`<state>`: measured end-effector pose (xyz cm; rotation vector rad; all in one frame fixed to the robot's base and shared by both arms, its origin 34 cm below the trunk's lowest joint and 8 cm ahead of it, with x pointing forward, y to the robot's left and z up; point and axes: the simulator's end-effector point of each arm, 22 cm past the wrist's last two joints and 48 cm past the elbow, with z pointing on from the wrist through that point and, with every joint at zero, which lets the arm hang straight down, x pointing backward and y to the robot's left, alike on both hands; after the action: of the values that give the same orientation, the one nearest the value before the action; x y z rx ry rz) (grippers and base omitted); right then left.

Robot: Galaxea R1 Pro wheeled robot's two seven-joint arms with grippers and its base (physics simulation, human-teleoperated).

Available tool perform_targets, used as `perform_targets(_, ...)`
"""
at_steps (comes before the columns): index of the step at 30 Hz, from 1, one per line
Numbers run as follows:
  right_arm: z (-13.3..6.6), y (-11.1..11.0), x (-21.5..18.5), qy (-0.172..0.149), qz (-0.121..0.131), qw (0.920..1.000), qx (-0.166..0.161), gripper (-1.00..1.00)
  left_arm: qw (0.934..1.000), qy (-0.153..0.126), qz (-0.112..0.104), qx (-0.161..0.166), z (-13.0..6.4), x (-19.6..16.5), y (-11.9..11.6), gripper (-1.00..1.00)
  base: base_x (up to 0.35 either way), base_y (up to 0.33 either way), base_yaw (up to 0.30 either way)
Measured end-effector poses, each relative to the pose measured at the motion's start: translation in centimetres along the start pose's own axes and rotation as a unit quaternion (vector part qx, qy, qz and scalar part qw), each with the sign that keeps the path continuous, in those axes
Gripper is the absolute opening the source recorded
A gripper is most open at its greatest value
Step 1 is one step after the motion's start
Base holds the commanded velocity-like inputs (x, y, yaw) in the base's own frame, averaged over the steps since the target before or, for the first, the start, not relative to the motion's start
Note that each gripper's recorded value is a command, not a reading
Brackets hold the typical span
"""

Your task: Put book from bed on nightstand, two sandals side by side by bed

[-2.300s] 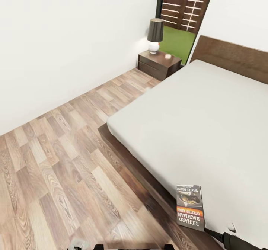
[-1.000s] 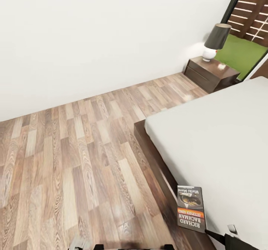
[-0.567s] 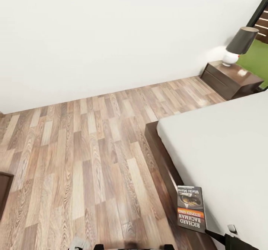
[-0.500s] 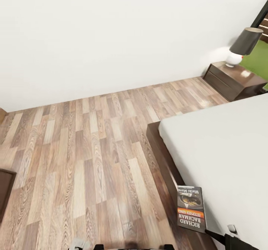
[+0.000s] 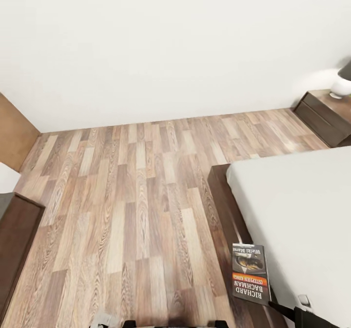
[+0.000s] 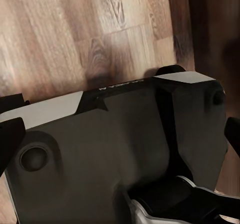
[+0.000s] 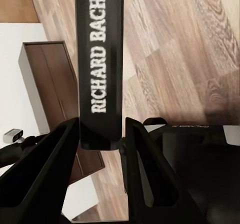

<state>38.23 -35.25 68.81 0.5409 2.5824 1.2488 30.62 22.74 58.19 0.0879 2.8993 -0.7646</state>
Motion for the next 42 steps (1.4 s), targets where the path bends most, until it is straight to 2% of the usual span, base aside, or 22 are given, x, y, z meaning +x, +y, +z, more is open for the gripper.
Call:
perform_targets(15,0.0,0.0,0.0,0.0,0.0,1.0,0.0,-1.0,1.0,0.0,0.0,0.0,0.0,0.0,0.0,1.0,0.0,0.0,0.288)
perform_targets(32,-0.1,0.0,-0.1,-0.003,-0.001,1.0,0.003,-1.0,1.0,-0.002,0.002,0.0,-0.1,-0.3,0.0,1.0,0.0,0.0,0.023)
perform_targets(37,-1.0,-3.2,0.2,-0.006,0.005,0.9972,0.074,-1.0,1.0,-0.006,0.004,0.0,-0.2,-0.6,-0.1,1.0,0.0,0.0,0.055)
perform_targets(42,-1.3,-3.6,-0.4,-0.012,-0.007,0.9962,0.086,-1.0,0.9999,-0.009,0.006,0.0,-0.3,-0.9,-0.1,1.0,0.0,0.0,0.091)
